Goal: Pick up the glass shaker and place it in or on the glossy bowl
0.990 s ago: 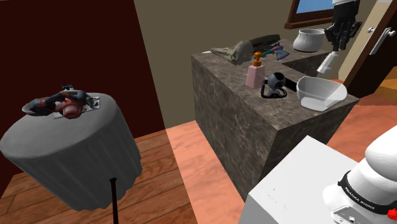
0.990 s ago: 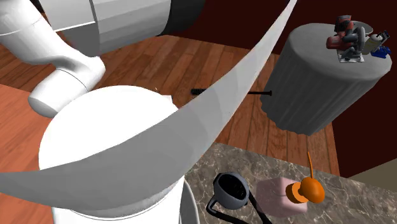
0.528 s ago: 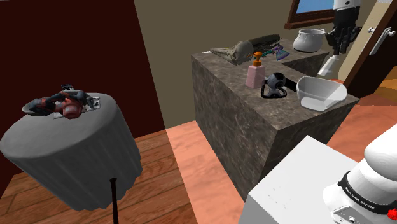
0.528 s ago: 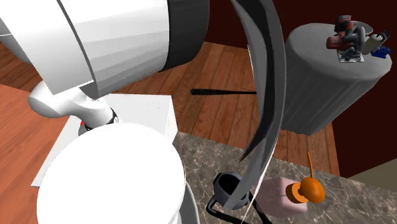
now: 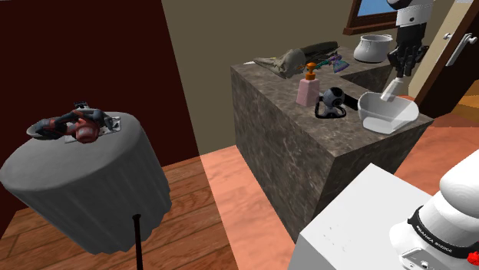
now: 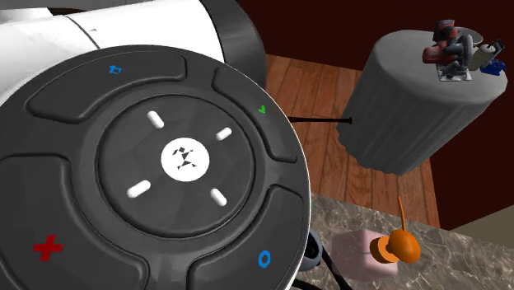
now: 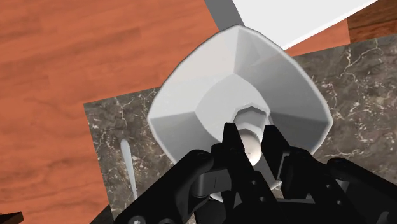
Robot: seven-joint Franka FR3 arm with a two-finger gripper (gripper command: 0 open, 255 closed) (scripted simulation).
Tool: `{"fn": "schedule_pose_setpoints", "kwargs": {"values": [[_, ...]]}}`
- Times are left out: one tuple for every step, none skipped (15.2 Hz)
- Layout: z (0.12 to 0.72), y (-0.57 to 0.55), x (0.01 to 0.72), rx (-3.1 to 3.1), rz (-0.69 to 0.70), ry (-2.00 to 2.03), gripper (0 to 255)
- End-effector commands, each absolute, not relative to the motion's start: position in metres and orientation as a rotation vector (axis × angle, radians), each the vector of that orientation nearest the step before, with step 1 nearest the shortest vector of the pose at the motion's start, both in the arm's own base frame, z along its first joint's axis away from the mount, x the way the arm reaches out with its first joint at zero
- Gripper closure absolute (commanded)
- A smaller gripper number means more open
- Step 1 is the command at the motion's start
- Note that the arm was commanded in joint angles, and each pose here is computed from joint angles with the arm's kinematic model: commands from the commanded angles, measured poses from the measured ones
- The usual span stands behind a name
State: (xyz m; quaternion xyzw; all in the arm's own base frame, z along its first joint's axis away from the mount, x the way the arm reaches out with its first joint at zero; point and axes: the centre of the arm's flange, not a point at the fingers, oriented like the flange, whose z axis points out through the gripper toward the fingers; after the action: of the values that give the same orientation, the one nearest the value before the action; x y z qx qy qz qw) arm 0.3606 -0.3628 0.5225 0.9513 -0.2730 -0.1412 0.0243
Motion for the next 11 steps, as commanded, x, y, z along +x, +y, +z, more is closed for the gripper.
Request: {"fn": "schedule_pose_setpoints", "kwargs": {"values": [[0.512, -0.363, 0.360, 2.943, -0.436, -0.845, 255], [0.506, -0.363, 0.360, 2.943, -0.436, -0.845, 255], [0.501, -0.363, 0.360, 2.943, -0.436, -0.845, 255], [0.496, -0.363, 0.360, 2.943, -0.436, -0.845, 255], [0.491, -0.363, 0.360, 2.943, -0.436, -0.845, 255], [0.485, -0.363, 0.360, 2.943, -0.436, -0.845, 255], [0.479, -0.363, 0.360, 2.943, -0.436, -0.845, 255], [0.479, -0.363, 0.360, 2.943, -0.436, -0.845, 255], [0.479, -0.363, 0.360, 2.943, -0.436, -0.845, 255], [0.479, -0.363, 0.360, 2.943, -0.436, -0.845, 255], [0.479, -0.363, 0.360, 2.943, -0.436, -0.845, 255]]}}
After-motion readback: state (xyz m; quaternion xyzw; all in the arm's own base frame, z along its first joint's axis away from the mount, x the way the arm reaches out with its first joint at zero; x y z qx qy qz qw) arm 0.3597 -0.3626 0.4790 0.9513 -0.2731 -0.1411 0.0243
